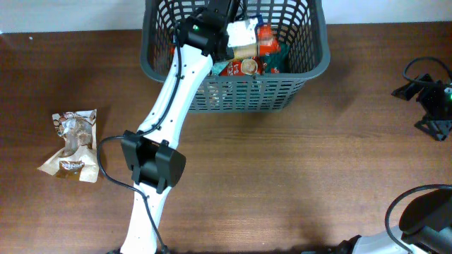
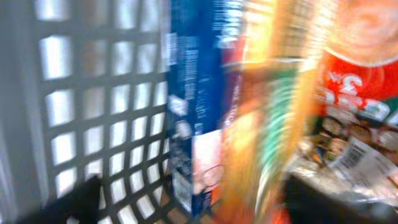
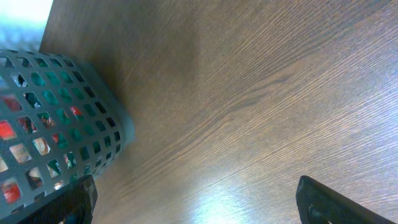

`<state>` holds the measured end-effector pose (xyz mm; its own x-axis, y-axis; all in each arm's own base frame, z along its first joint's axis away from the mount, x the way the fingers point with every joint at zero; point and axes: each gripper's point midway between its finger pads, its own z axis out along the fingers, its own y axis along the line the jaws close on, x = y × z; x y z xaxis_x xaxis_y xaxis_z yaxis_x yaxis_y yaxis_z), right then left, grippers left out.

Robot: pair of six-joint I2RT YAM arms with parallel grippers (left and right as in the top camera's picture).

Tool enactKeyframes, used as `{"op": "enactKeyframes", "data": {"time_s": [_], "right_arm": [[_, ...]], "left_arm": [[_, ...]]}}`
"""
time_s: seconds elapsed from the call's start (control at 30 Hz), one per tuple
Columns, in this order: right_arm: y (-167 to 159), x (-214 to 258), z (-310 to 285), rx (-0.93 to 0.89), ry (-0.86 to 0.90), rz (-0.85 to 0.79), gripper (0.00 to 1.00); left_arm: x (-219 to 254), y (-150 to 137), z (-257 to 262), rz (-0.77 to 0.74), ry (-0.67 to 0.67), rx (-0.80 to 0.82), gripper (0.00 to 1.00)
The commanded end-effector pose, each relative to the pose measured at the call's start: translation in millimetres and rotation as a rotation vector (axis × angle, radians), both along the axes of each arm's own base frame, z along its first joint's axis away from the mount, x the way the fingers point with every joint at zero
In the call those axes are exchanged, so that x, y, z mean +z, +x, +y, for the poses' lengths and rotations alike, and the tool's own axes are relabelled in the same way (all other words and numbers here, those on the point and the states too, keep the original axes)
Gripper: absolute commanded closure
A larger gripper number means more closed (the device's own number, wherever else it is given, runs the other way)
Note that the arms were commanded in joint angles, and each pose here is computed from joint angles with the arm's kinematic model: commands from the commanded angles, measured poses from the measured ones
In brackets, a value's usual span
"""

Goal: Pack container
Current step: 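Carry the spaghetti pack into the basket and release it with the left gripper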

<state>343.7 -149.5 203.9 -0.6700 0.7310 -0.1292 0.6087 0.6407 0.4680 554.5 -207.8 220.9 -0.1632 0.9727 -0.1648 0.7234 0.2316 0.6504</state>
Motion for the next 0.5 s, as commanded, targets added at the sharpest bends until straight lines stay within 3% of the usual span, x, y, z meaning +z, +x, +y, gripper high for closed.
{"op": "enactKeyframes", "data": {"time_s": [0.0, 0.13, 0.17, 0.3, 0.47], "right_arm": [[1, 3, 3, 0.001, 0.005, -0.01, 0.01], [1, 3, 3, 0.001, 0.005, -0.01, 0.01], [1, 3, 3, 0.001, 0.005, -0.01, 0.01], [1, 3, 3, 0.001, 0.005, -0.01, 0.01], [1, 3, 3, 0.001, 0.005, -0.01, 0.01]], "left_arm": [[80, -12, 16, -0.154, -0.171, 0.189, 0.01], [148, -39, 50, -0.245, -0.275, 0.268, 0.01], [180, -58, 77, -0.287, -0.325, 0.325, 0.01], [236, -97, 147, -0.393, -0.387, 0.448, 0.01], [242, -150, 241, -0.398, -0.462, 0.696, 0.01]]}}
